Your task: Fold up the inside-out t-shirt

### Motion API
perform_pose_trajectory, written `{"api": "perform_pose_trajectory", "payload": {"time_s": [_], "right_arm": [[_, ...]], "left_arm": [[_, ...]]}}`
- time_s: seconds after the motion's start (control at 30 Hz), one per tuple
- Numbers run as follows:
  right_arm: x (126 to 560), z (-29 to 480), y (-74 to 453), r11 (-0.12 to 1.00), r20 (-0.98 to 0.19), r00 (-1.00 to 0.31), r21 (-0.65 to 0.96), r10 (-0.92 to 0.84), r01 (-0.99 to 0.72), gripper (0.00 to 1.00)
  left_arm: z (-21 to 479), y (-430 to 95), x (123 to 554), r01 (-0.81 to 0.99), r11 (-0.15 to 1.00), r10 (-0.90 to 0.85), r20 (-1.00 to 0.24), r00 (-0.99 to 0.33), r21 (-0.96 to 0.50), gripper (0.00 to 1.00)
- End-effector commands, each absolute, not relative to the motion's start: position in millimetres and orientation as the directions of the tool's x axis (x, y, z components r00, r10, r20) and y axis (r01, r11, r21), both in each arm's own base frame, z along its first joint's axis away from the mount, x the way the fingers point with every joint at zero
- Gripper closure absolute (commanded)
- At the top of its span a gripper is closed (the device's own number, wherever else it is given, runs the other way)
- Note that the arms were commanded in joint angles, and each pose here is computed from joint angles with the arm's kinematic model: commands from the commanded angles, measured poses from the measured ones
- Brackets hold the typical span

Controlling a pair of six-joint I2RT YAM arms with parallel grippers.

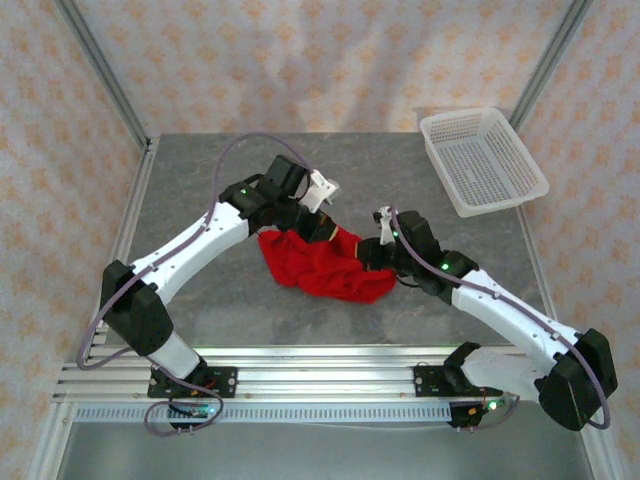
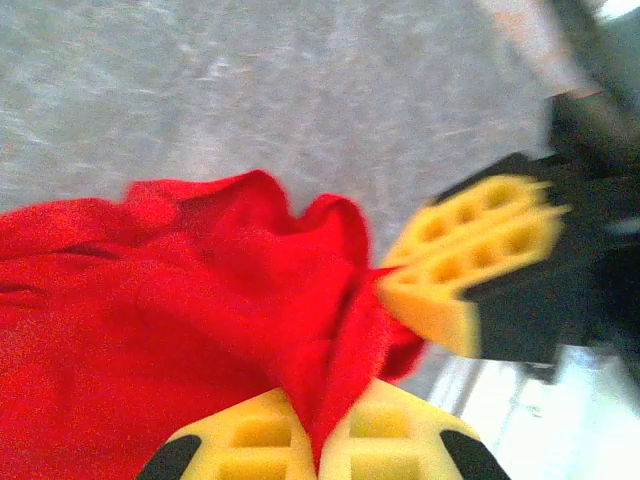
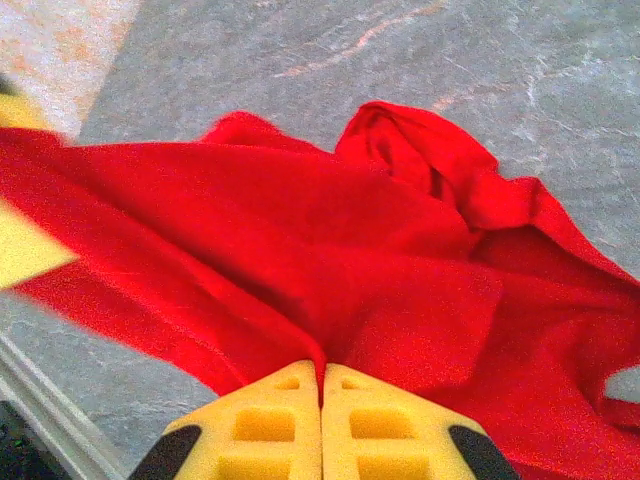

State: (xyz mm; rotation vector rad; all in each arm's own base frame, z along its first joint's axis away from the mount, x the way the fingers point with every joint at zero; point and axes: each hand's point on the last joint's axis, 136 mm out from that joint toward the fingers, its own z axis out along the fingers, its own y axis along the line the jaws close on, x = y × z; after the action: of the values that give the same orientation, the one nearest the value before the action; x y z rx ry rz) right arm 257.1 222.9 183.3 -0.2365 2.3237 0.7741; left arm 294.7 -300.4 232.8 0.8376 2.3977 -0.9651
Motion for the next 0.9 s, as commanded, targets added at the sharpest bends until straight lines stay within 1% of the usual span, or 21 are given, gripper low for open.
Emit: {"api": "perform_pose_trajectory", "payload": {"time_s": [0.0,0.07,0.13,0.2,0.33,0.43,0.47,0.57,0.63,0.7,0.73,0.77,0.8,0.87], "right_arm": [[252.5,162.7,190.6,0.893,-0.639,-0.769,0.356,0.016,-0.277,0.91],[251.5,171.2,180.9,0.904,-0.668,-0.744,0.338,0.034,-0.263,0.84],[247.5,182.1,173.3,0.903,-0.706,-0.706,0.334,0.050,-0.270,0.80],[242.7,198.1,171.9,0.891,-0.752,-0.657,0.329,0.047,-0.313,0.77],[234.7,228.5,186.9,0.841,-0.838,-0.544,0.269,-0.037,-0.471,0.64],[237.9,234.8,202.2,0.803,-0.845,-0.533,0.297,-0.030,-0.516,0.53],[239.2,233.8,207.5,0.792,-0.843,-0.537,0.311,-0.026,-0.526,0.51],[248.3,220.5,218.4,0.790,-0.818,-0.575,0.340,-0.020,-0.511,0.52],[254.3,219.2,225.0,0.783,-0.816,-0.579,0.354,-0.009,-0.512,0.63],[259.2,223.3,230.7,0.766,-0.820,-0.573,0.380,0.020,-0.518,0.78],[261.1,225.8,232.6,0.753,-0.820,-0.572,0.400,0.039,-0.523,0.83],[263.0,228.3,235.9,0.731,-0.814,-0.577,0.430,0.061,-0.529,0.85],[263.4,228.8,238.8,0.710,-0.804,-0.590,0.460,0.077,-0.533,0.86],[261.4,230.6,246.1,0.663,-0.778,-0.622,0.512,0.089,-0.546,0.82]], "left_arm": [[260.3,-310.0,265.1,0.567,0.476,0.323,-0.465,-0.824,-0.673,1.00],[260.4,-309.3,263.3,0.555,0.477,0.317,-0.456,-0.832,-0.681,1.00],[261.8,-308.6,263.6,0.549,0.477,0.314,-0.451,-0.836,-0.686,1.00],[263.7,-309.1,266.3,0.536,0.476,0.304,-0.442,-0.844,-0.697,1.00],[267.6,-313.6,274.2,0.518,0.465,0.290,-0.429,-0.856,-0.718,1.00],[268.9,-315.7,278.5,0.512,0.464,0.290,-0.422,-0.859,-0.723,1.00],[269.8,-316.3,279.7,0.512,0.463,0.290,-0.422,-0.859,-0.723,1.00],[271.5,-317.0,280.3,0.513,0.463,0.290,-0.423,-0.858,-0.723,1.00],[271.2,-316.1,279.8,0.513,0.467,0.292,-0.422,-0.858,-0.720,1.00],[269.2,-315.0,279.6,0.508,0.472,0.293,-0.415,-0.861,-0.720,1.00],[268.1,-314.8,279.6,0.507,0.474,0.294,-0.413,-0.862,-0.720,1.00],[268.1,-314.5,279.3,0.506,0.476,0.294,-0.413,-0.862,-0.719,1.00],[267.7,-314.2,279.3,0.507,0.477,0.294,-0.414,-0.862,-0.718,1.00],[266.7,-313.8,279.4,0.509,0.479,0.296,-0.414,-0.861,-0.715,1.00]]}}
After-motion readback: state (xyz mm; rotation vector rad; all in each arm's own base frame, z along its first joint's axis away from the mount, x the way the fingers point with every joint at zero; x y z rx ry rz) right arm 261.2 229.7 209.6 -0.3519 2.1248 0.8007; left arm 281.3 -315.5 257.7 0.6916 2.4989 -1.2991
